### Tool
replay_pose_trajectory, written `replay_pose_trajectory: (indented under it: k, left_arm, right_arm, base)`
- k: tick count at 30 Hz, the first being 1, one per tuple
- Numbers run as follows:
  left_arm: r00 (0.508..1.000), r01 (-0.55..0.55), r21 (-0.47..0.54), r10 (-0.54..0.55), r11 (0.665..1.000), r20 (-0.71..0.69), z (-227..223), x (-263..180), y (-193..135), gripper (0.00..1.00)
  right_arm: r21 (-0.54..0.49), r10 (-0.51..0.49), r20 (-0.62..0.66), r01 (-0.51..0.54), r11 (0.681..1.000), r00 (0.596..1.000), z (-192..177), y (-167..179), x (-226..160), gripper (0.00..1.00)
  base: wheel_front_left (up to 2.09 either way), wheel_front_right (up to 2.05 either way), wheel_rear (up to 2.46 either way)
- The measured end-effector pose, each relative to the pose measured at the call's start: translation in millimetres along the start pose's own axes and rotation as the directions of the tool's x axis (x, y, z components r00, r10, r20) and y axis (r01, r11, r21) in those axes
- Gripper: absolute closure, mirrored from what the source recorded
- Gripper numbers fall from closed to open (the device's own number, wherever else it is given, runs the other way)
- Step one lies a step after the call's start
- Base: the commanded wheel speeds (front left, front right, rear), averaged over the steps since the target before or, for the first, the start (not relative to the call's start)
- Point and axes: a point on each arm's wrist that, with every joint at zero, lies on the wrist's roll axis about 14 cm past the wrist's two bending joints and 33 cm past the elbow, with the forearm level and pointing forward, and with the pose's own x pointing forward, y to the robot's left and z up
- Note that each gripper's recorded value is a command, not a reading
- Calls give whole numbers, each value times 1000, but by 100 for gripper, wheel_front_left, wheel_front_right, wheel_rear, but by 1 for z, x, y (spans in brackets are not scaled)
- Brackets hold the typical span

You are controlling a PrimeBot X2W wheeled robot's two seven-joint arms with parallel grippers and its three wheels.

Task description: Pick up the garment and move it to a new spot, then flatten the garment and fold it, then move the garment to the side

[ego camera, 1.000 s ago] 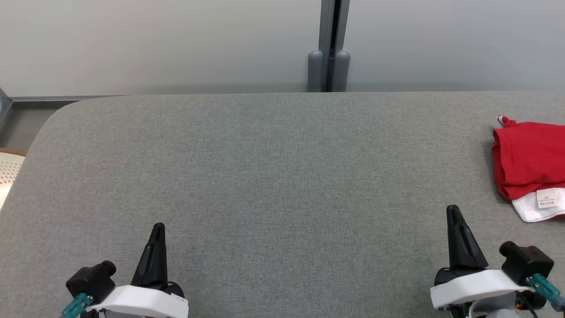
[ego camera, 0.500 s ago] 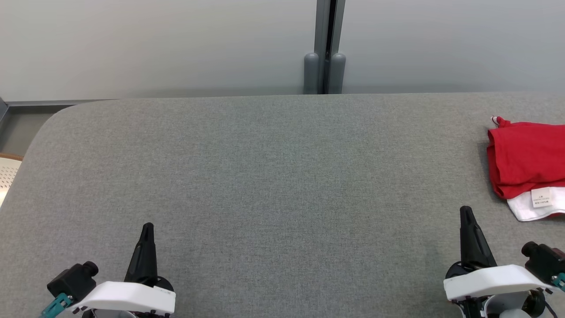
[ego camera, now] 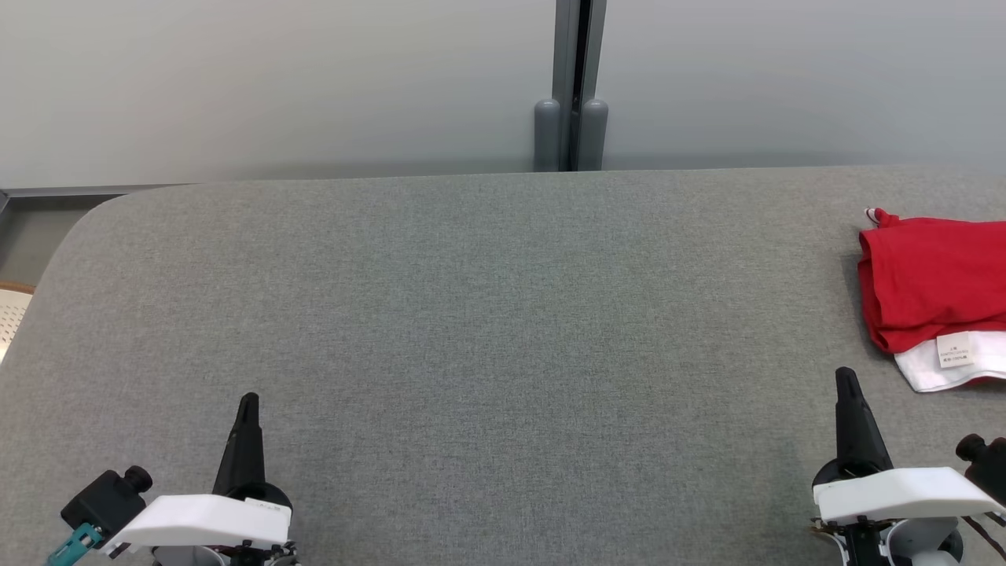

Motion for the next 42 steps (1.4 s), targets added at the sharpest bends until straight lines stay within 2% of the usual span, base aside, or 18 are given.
replay_pose_trajectory:
  k: [19,42]
  left_arm:
    - [1000,9,-201,-11,980,-7,7,6,-6,100]
    - [999,32,-382,-40,924,-13,13,10,-13,100]
  right_arm:
    - [242,-35,12,31,970,999,12,-9,-3,100]
    - [456,-46,34,26,889,998,26,-13,-6,100]
  base:
    - [0,0,0]
    - [0,0,0]
